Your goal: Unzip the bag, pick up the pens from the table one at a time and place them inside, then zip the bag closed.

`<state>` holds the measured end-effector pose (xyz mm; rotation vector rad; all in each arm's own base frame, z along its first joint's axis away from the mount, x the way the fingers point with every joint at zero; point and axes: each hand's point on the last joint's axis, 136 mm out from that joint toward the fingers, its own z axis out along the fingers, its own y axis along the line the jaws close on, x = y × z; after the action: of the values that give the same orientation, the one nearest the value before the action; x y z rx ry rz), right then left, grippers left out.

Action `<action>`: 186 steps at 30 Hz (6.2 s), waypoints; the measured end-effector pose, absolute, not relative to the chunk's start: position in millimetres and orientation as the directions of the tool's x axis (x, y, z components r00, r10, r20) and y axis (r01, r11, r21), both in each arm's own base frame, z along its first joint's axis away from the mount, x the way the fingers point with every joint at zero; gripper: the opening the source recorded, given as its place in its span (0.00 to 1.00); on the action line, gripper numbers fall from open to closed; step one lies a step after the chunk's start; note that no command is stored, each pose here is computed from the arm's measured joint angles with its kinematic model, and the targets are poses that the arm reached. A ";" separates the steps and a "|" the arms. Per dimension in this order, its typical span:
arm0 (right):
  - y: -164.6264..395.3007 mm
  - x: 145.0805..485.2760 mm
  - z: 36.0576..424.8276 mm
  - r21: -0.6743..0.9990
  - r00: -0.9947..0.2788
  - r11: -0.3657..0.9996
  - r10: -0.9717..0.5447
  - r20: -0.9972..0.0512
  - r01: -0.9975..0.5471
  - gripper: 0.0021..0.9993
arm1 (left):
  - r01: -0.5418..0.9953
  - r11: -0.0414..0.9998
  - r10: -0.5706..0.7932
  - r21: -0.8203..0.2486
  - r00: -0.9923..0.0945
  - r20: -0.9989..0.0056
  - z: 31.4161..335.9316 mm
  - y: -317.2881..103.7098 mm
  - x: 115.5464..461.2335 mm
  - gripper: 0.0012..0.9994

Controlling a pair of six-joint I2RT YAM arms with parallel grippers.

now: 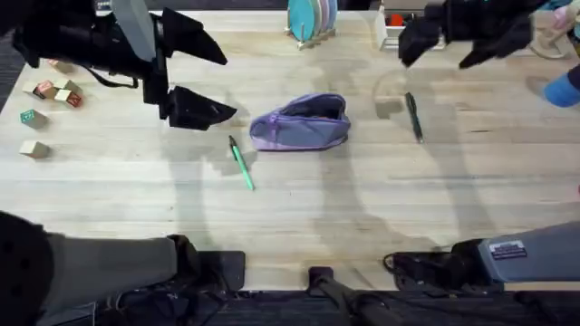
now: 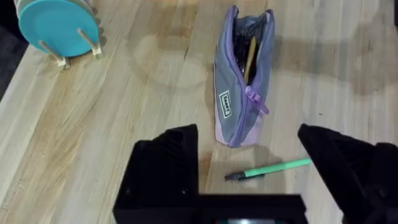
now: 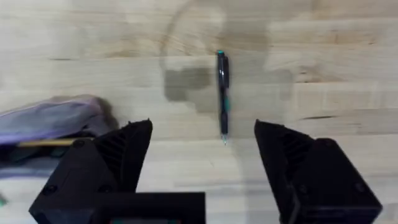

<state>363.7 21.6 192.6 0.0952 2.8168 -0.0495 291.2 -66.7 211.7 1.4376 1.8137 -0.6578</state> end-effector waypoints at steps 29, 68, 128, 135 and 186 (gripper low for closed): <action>3.0 371.3 46.2 -0.060 -0.980 0.992 0.102 -0.173 0.114 1.00 | 0.968 0.248 0.601 0.042 -0.120 -0.791 211.8 -66.7 291.1 1.00; 2.8 358.3 39.8 -0.072 -0.989 0.990 0.115 -0.090 0.122 0.03 | 0.968 0.248 0.602 0.046 -0.117 -0.790 211.8 -66.5 291.8 1.00; 213.9 292.1 126.3 -0.196 0.292 -0.267 -0.950 -0.110 -0.944 0.03 | 0.968 0.248 0.602 0.046 -0.117 -0.790 211.8 -66.5 291.8 1.00; 243.9 308.8 112.2 -0.260 0.340 -0.299 -0.932 -0.129 -0.918 0.03 | 0.968 0.248 0.602 0.046 -0.117 -0.790 211.8 -66.5 291.9 1.00; 254.1 302.6 226.0 -0.354 0.053 0.150 -0.863 -0.502 -0.923 1.00 | 0.827 0.558 0.628 -0.068 -0.474 -0.618 221.9 -39.9 263.6 1.00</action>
<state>302.6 254.1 226.0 -1.7079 1.8034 0.1222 263.6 -39.9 221.9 1.1662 2.2564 -0.4903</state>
